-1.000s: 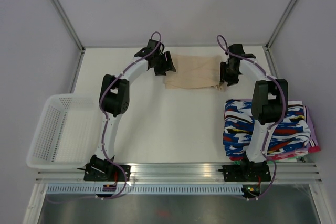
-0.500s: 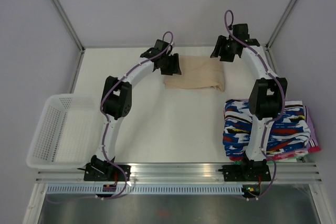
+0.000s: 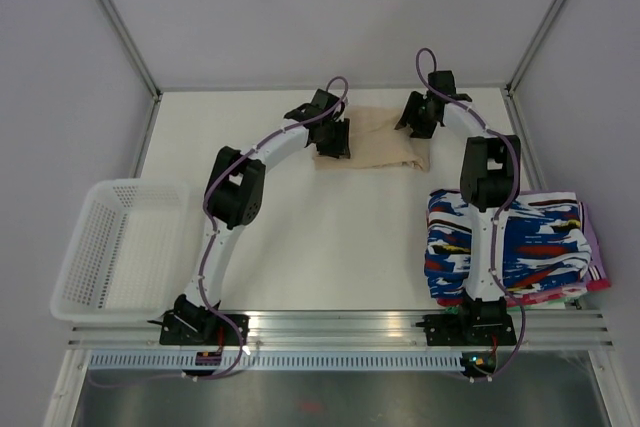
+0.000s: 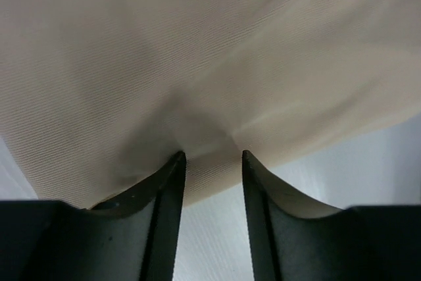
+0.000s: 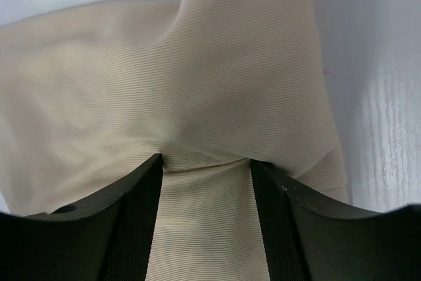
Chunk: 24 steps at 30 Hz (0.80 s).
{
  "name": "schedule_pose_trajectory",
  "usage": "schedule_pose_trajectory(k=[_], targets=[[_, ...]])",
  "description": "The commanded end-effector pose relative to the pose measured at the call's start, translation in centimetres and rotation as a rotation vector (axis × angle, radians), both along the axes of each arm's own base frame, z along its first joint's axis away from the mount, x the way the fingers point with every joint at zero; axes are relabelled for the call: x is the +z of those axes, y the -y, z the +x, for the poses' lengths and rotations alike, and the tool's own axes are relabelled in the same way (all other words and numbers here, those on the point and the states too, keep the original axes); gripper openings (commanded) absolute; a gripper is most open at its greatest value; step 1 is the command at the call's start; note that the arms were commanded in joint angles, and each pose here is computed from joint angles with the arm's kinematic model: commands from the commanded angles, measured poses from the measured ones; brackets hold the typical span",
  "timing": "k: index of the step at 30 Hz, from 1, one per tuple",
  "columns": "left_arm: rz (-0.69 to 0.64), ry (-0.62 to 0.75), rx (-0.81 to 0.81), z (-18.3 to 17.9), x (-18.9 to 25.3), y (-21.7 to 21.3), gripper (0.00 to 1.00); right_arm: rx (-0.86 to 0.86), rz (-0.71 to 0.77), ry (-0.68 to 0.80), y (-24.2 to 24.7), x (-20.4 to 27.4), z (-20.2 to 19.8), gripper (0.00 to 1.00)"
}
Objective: Fold and stack the trousers
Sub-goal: Fold the trousers, then neatly place the folded trousers to the corner
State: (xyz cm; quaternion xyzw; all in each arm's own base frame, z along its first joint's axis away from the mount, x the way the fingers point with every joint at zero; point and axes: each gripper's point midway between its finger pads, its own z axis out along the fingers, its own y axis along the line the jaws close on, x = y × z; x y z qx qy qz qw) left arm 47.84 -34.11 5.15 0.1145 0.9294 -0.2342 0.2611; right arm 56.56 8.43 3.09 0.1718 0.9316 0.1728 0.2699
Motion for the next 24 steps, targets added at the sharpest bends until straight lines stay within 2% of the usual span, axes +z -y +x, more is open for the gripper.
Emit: schedule_pose_trajectory(k=[1,9,14,17,20,22,24], targets=[[0.115,-0.044,0.028,-0.3,-3.0,-1.9,0.44,-0.053,-0.081,-0.017,1.9,-1.8,0.7,0.63],[0.198,-0.1,0.054,-1.6,-4.3,-3.8,0.29,-0.065,-0.117,-0.003,3.5,-0.3,1.2,0.68],[0.231,-0.139,-0.015,-4.0,-4.8,-4.9,0.2,-0.054,-0.082,0.027,4.0,1.8,2.1,0.71],[0.203,-0.121,-0.084,-4.6,-2.9,-4.5,0.16,-0.018,-0.055,0.062,4.8,3.9,2.4,0.72],[0.125,-0.065,-0.131,-4.3,1.1,-3.7,0.17,0.047,-0.057,0.11,4.4,6.6,2.1,0.78],[0.043,-0.011,-0.147,-3.9,5.2,-2.9,0.25,0.062,-0.081,0.12,4.6,7.9,1.3,0.85],[-0.042,0.013,-0.126,-3.1,8.1,-2.8,0.39,0.061,-0.106,0.084,5.2,7.0,0.1,0.91]])
